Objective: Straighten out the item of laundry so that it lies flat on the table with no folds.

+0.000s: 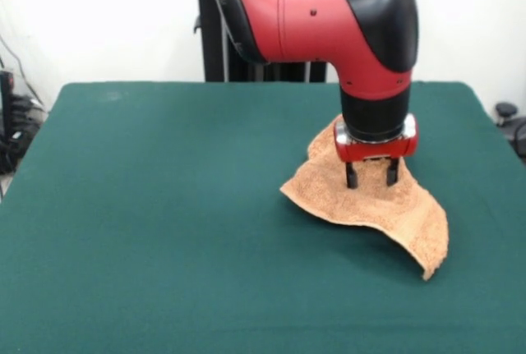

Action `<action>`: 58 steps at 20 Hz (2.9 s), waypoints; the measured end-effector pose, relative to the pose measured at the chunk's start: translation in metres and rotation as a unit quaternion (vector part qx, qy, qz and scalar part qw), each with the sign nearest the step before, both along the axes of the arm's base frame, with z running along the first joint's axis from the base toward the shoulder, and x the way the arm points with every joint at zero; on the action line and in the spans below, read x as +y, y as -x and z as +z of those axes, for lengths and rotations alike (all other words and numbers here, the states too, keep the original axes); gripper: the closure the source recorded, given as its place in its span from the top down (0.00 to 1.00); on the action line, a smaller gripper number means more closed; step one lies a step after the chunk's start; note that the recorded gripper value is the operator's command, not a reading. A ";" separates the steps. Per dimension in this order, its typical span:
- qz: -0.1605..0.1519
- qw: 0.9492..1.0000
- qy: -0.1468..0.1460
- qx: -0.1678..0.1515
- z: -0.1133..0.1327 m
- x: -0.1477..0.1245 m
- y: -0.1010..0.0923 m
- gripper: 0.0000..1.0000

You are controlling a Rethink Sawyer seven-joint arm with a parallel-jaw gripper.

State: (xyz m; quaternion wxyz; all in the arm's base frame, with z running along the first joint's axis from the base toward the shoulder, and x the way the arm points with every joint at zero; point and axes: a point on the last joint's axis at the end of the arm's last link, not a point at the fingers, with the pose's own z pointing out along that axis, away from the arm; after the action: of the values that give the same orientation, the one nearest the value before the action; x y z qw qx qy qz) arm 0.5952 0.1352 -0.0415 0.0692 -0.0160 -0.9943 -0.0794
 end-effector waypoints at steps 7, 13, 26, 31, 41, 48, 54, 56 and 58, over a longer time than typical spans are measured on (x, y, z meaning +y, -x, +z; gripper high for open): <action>0.017 1.000 -0.008 0.013 -0.001 -0.002 -0.004 1.00; 0.030 0.999 -0.017 0.024 -0.001 -0.004 -0.007 1.00; 0.051 0.997 -0.043 0.045 -0.002 -0.011 -0.012 1.00; 0.058 0.996 -0.049 0.045 -0.002 -0.013 -0.013 1.00; 0.074 0.995 -0.053 0.040 -0.001 -0.018 -0.010 1.00; 0.087 0.995 -0.031 0.023 0.001 -0.047 -0.010 1.00; 0.089 0.996 0.009 -0.001 0.006 -0.104 -0.011 1.00; 0.088 0.996 0.019 -0.006 0.007 -0.119 -0.011 1.00; 0.085 0.996 0.036 -0.015 0.008 -0.145 -0.009 1.00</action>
State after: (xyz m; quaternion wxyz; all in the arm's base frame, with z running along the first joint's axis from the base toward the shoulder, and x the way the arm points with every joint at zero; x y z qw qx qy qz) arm 0.6044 -0.0103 -0.0334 0.0603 0.0673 -0.9952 -0.0375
